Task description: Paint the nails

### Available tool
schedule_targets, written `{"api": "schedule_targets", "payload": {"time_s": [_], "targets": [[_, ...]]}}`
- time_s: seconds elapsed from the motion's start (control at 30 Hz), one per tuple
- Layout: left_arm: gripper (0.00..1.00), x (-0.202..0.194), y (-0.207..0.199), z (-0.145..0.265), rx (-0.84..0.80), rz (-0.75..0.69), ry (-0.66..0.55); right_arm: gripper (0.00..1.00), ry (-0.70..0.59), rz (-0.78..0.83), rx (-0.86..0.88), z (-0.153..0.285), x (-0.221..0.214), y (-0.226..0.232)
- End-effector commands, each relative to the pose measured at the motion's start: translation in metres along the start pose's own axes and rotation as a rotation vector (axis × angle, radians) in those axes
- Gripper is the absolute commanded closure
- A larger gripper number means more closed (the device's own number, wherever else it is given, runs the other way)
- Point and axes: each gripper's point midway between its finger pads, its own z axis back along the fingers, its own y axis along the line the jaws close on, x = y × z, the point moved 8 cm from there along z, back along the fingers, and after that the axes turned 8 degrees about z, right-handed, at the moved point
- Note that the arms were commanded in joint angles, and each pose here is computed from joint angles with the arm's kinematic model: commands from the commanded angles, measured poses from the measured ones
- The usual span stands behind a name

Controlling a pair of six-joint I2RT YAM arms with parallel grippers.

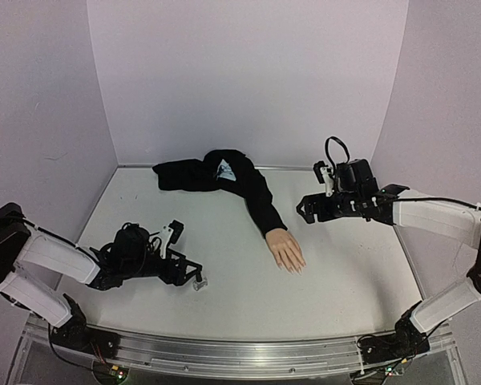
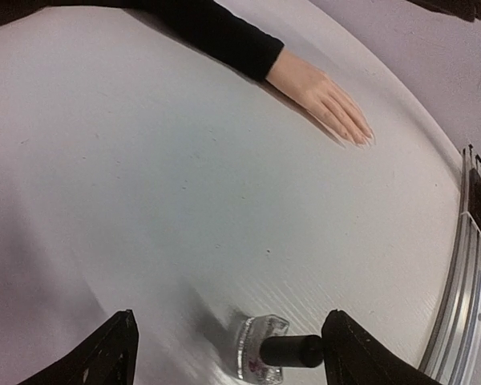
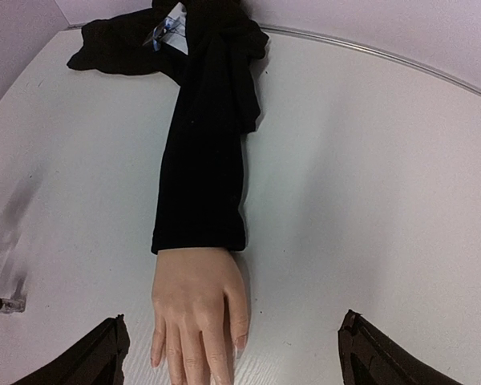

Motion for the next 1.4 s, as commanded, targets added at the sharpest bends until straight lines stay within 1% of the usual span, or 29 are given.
{"api": "schedule_targets", "payload": {"time_s": [0.0,0.17,0.23,0.33,0.4,0.47,0.5,0.6,0.63,0.7,0.73,0.77,0.87,0.93,1.03,1.1,1.17,1.27,1.37], "targets": [[0.16,-0.001,-0.013,0.002,0.048,-0.050,-0.140,0.07,-0.055,0.013,-0.002,0.008,0.016,0.003],[0.14,-0.003,-0.015,0.014,0.081,-0.018,-0.191,0.07,-0.062,0.013,-0.009,0.013,0.014,0.003],[0.14,-0.005,-0.018,0.016,0.084,-0.025,-0.183,0.07,-0.066,0.013,-0.007,0.015,0.014,0.003],[0.16,-0.015,-0.024,0.009,0.088,-0.039,-0.130,0.07,-0.077,0.011,0.002,0.018,0.016,0.004],[0.21,-0.023,-0.029,0.002,0.078,-0.046,-0.086,0.07,-0.083,0.012,0.008,0.019,0.018,0.006],[0.32,-0.029,-0.033,-0.002,0.078,-0.049,-0.073,0.07,-0.084,0.012,0.011,0.020,0.019,0.008],[0.36,-0.032,-0.034,-0.004,0.085,-0.054,-0.068,0.07,-0.085,0.011,0.012,0.020,0.019,0.008],[0.39,-0.038,-0.035,-0.006,0.128,-0.068,-0.080,0.07,-0.086,0.009,0.014,0.022,0.017,0.010],[0.42,-0.040,-0.035,-0.007,0.134,-0.074,-0.082,0.07,-0.087,0.008,0.014,0.022,0.017,0.011],[0.53,-0.041,-0.036,-0.013,0.142,-0.095,-0.070,0.07,-0.086,0.007,0.018,0.024,0.015,0.012],[0.56,-0.042,-0.037,-0.017,0.146,-0.107,-0.065,0.07,-0.086,0.007,0.021,0.024,0.014,0.014],[0.59,-0.044,-0.038,-0.021,0.150,-0.119,-0.059,0.07,-0.085,0.008,0.024,0.024,0.014,0.015],[0.60,-0.045,-0.039,-0.030,0.162,-0.142,-0.066,0.07,-0.081,0.016,0.034,0.024,0.013,0.020],[0.64,-0.044,-0.038,-0.035,0.178,-0.160,-0.074,0.07,-0.076,0.026,0.044,0.023,0.012,0.024],[0.72,-0.042,-0.040,-0.041,0.181,-0.183,-0.081,0.07,-0.069,0.045,0.062,0.022,0.012,0.031],[0.81,-0.042,-0.040,-0.044,0.187,-0.192,-0.083,0.08,-0.066,0.052,0.065,0.022,0.013,0.034],[0.86,-0.042,-0.038,-0.046,0.197,-0.197,-0.089,0.08,-0.063,0.057,0.067,0.022,0.012,0.037],[0.97,-0.042,-0.037,-0.048,0.209,-0.202,-0.098,0.09,-0.057,0.064,0.070,0.021,0.011,0.040],[1.00,-0.039,-0.040,-0.047,0.190,-0.205,-0.105,0.11,-0.046,0.084,0.106,0.018,0.010,0.047]]}}
